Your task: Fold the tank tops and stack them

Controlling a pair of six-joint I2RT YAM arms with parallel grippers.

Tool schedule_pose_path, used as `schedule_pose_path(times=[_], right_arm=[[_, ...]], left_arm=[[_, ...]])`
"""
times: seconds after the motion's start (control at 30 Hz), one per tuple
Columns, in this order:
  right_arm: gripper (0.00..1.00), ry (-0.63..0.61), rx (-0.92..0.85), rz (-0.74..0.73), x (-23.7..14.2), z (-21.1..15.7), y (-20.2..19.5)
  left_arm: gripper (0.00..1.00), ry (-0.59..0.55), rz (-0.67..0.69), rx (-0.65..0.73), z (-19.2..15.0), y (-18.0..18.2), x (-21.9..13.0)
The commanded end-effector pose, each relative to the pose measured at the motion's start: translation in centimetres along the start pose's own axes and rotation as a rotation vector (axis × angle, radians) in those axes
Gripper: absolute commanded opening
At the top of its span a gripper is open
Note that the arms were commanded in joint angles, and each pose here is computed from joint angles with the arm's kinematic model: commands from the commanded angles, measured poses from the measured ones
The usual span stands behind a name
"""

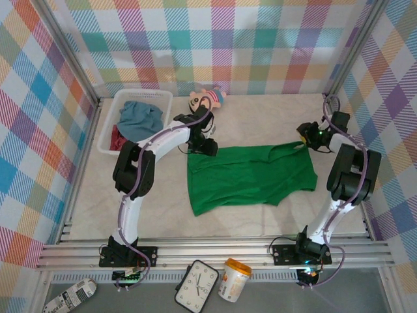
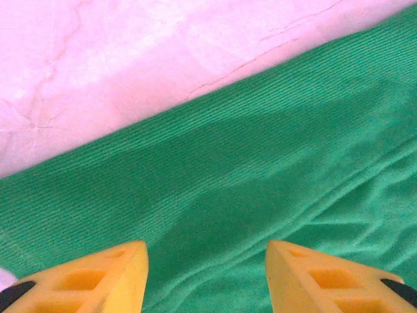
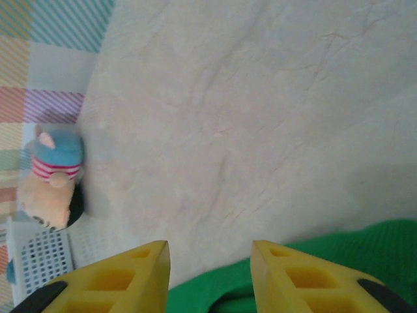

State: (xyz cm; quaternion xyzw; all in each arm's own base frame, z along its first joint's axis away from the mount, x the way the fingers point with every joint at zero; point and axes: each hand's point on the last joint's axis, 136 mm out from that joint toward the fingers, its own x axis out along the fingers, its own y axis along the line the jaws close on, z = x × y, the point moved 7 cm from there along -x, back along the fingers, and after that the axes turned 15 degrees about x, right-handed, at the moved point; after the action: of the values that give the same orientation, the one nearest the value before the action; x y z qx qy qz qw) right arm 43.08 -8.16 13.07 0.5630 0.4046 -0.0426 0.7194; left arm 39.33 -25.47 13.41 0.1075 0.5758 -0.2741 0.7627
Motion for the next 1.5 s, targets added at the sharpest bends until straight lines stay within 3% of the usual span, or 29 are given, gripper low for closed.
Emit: schedule_pose_path(times=[0.0,0.43,0.87,1.17,1.47], right_arm=[[0.37,0.023,0.05,-0.074,0.9,0.2,-1.8],[0.32,0.04,0.139,-0.19,0.5,-1.0,-7.6],[0.29,0.056,0.116,-0.212,0.6,-0.1,-7.4],[0.34,0.067,-0.034,-0.047,-0.7,-0.2,-2.0],[0.43,0.089,-0.413,0.008,-4.2,-7.3,3.6]], left_arm=[[0.51,0.024,0.001,0.0,0.0,0.2,0.6],[0.51,0.105,0.02,0.012,-2.8,1.1,2.0],[0.48,0.227,0.095,0.03,-5.2,4.1,4.0],[0.5,0.175,0.186,0.102,-1.5,5.5,3.0],[0.6,0.083,0.177,0.081,0.6,4.4,-1.8]])
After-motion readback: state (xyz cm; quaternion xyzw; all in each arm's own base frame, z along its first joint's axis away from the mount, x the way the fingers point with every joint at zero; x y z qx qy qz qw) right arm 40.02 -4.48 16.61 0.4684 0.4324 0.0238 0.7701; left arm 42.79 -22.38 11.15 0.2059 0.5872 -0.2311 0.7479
